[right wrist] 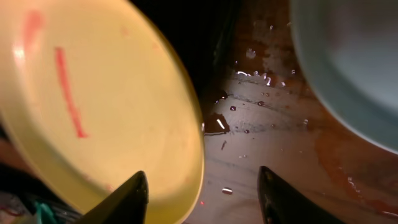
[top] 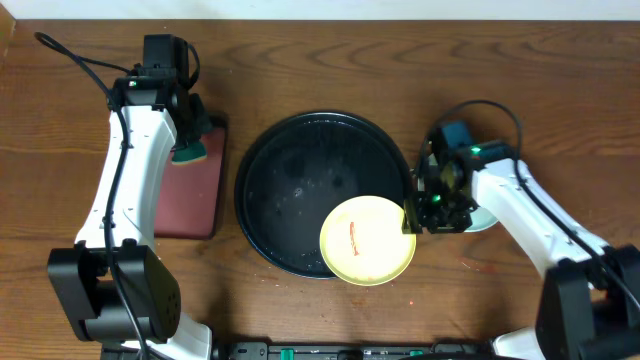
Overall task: Clean dirty plates on tray and stack at the side
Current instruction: 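Pull the yellow plate to tray center and grip its rim with right gripper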
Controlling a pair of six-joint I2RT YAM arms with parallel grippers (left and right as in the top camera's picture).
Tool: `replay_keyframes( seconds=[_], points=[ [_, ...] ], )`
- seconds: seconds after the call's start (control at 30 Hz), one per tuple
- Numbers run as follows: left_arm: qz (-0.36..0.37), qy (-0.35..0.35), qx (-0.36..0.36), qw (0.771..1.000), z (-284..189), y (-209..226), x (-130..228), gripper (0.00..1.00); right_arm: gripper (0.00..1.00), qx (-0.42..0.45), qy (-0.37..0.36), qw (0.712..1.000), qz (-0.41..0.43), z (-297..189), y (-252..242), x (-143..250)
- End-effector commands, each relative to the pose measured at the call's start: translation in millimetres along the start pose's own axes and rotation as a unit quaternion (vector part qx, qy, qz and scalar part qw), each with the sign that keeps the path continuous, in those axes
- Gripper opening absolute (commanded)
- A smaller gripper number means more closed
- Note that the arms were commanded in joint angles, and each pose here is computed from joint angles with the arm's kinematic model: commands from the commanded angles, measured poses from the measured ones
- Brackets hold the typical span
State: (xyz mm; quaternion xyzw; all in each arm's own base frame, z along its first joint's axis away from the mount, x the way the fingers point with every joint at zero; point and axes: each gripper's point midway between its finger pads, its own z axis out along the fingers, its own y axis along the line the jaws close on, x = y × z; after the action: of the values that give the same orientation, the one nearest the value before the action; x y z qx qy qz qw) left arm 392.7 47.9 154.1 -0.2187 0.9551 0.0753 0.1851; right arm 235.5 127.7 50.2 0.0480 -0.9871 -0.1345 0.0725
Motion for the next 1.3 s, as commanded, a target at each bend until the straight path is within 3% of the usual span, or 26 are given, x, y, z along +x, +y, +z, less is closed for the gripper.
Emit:
replay_keyframes(
  seconds=[0.0,0.13,0.27,0.3,0.5,0.83,1.17,1.2,1.27],
  points=[
    [-0.010,-0.005,0.000,1.000,-1.6,0.7,-3.2,0.07,0.45,0.016,0.021,1.000,-0.007,16.1,0.7,3.0],
    [-0.010,-0.005,-0.001,1.000,-1.6,0.8,-3.2,0.08,0.27,0.016,0.015,1.000,-0.015,20.4,4.7,-1.3],
    [-0.010,-0.005,0.000,1.000,-1.6,0.7,-3.2,0.07,0.02,0.013,0.004,1.000,-0.008,19.9,6.1,-6.7],
    [-0.010,-0.005,0.000,1.000,-1.6,0.7,-3.2,0.07,0.01,0.013,0.003,1.000,-0.008,19.9,6.4,-7.1],
    [-0.010,-0.005,0.000,1.000,-1.6,0.7,-3.3,0.07,0.01,-0.013,-0.034,0.999,-0.009,9.5,24.1,-29.0],
    [-0.010,-0.004,0.000,1.000,-1.6,0.7,-3.1,0.07,0.01,-0.058,-0.197,0.979,-0.009,-15.0,68.2,-110.8],
    [-0.007,-0.001,0.006,1.000,-1.6,-3.3,-1.0,0.08,0.02,-0.050,-0.157,0.986,0.002,26.3,74.7,-124.9],
    [-0.004,0.006,0.023,1.000,-1.7,-10.7,2.6,0.07,0.12,-0.047,-0.152,0.987,0.003,28.1,76.7,-130.4],
    [0.003,0.013,0.037,0.999,-2.0,-17.5,5.9,0.08,0.18,-0.044,-0.148,0.988,0.004,30.6,78.5,-138.4]
  ],
)
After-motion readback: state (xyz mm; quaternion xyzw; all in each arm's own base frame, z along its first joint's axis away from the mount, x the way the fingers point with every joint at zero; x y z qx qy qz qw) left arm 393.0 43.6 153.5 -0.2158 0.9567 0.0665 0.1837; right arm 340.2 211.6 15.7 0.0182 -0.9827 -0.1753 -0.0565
